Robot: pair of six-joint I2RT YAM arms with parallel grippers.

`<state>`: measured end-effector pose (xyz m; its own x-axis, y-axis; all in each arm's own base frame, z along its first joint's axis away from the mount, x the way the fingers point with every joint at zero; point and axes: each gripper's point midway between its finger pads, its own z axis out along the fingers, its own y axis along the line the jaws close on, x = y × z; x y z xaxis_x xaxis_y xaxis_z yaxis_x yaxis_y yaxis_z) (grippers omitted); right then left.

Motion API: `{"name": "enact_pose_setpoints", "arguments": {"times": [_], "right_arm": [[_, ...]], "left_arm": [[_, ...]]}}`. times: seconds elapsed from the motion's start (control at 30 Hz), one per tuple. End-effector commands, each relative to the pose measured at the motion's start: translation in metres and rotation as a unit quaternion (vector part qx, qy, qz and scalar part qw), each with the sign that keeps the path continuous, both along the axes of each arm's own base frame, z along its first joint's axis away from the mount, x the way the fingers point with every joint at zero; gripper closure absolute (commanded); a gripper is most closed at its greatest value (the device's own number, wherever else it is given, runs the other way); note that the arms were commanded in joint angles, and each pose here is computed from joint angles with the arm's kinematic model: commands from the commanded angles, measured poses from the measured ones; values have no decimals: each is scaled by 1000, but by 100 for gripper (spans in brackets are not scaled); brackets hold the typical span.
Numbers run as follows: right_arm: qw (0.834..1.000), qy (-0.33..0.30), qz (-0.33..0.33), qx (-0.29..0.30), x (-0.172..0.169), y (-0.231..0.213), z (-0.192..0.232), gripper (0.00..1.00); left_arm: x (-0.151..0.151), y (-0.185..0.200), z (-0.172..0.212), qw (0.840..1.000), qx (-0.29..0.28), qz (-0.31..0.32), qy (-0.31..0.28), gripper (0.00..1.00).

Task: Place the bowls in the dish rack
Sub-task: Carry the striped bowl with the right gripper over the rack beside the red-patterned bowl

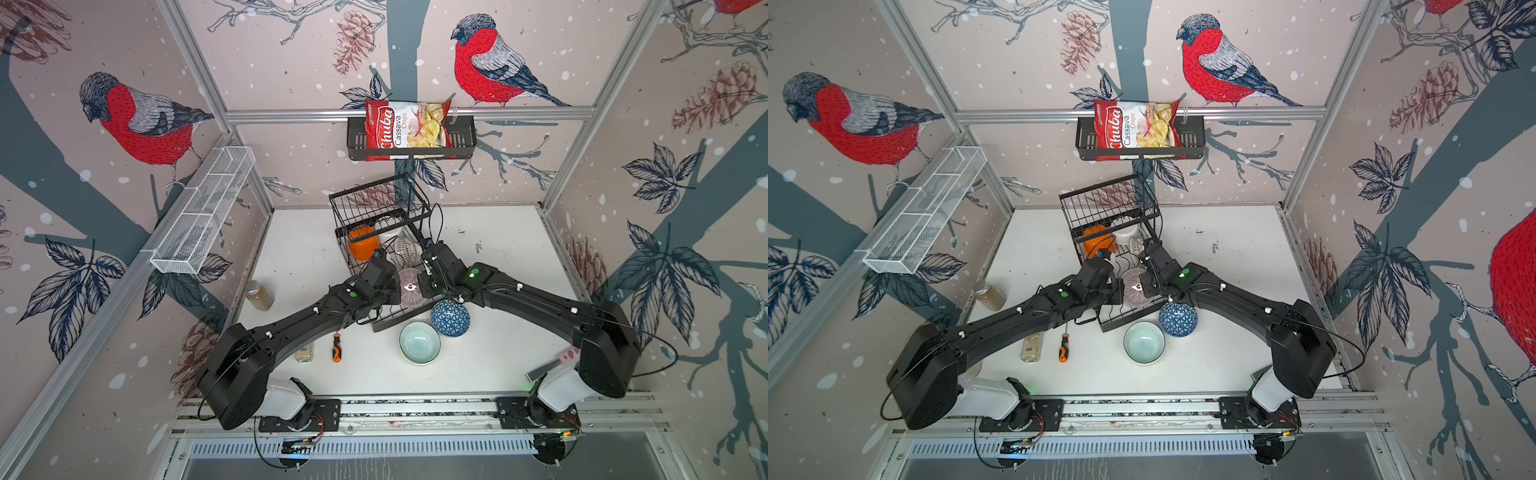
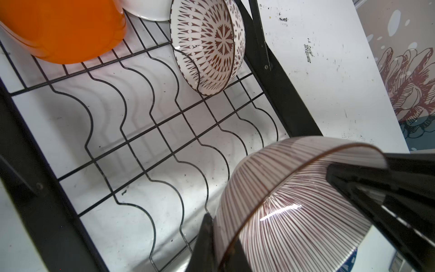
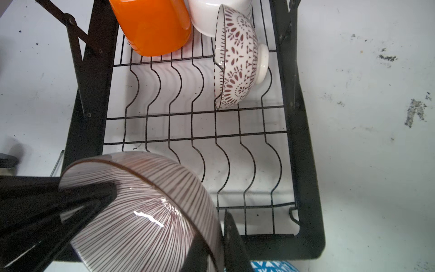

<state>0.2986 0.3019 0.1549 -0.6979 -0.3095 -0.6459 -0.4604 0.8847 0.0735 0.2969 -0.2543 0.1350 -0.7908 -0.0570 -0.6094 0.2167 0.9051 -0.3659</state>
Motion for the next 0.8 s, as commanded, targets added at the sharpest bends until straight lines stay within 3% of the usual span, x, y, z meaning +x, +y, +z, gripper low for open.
{"name": "enact_pose_setpoints", "arguments": {"times": [0.0, 0.03, 0.13, 0.2, 0.33, 0.63, 0.77], "right_arm": [[997, -44, -23, 64, 22, 18, 27, 92], [997, -44, -23, 62, 22, 18, 26, 99], [997, -48, -30, 57, 25, 18, 25, 100], [997, -53, -38, 49, 28, 16, 24, 100], [996, -69, -55, 33, 34, 12, 27, 100], [991, -104, -77, -13, 48, 13, 32, 100], [986, -131, -82, -55, 52, 16, 33, 100]], "left_arm": [[-8, -22, 15, 997, -46, -56, -4, 100], [-8, -23, 15, 997, -47, -57, -4, 100], [-7, -21, 14, 998, -46, -53, -3, 100], [-6, -19, 13, 998, -44, -47, -3, 83], [-5, -11, 15, 998, -46, -34, -6, 62], [-4, 21, 20, 999, -48, 9, -19, 39], [-6, 42, 18, 998, -33, 33, -29, 34]]}}
